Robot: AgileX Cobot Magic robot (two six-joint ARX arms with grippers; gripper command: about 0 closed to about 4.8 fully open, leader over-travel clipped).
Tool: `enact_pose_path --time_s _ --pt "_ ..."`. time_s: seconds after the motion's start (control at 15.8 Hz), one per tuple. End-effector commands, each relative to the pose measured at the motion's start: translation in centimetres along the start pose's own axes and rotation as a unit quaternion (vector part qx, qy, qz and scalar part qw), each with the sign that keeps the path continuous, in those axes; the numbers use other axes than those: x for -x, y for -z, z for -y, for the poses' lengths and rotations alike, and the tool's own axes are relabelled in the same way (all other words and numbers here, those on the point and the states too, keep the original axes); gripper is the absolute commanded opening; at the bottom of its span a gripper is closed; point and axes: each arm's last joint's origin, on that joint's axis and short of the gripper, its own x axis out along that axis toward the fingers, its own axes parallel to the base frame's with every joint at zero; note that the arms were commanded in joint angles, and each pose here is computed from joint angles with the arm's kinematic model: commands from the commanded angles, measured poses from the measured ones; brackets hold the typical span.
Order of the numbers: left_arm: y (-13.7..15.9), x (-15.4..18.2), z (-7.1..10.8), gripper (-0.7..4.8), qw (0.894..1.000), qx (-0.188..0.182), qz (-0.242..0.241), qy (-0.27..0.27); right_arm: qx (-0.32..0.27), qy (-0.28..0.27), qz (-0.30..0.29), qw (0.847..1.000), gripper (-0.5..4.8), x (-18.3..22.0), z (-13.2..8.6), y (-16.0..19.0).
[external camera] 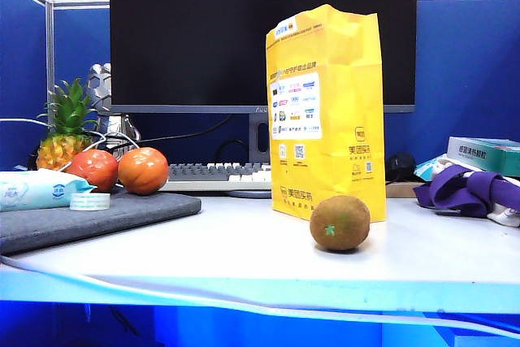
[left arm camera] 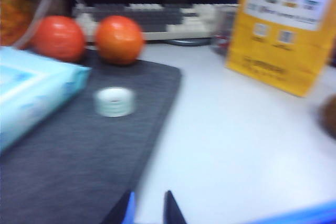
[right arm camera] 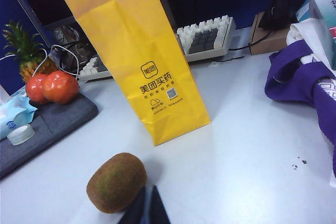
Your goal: Pick up the kiwifruit and throw it into the yellow paper bag.
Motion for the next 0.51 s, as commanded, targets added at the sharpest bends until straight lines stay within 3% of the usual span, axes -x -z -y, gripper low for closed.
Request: enact_pose_path --time_s 0.06,0.51 --pt "0.03 -0.01 -0.14 0.89 1.000 -0.004 0.000 -0.023 0.000 -0.002 0.003 1.000 -0.01 -0.05 0.05 0.13" --pt "0.07 -0.01 -0.14 0.89 1.000 -0.004 -0.002 -0.023 0.000 -0.002 0.003 1.000 0.00 -0.05 0.05 0.13"
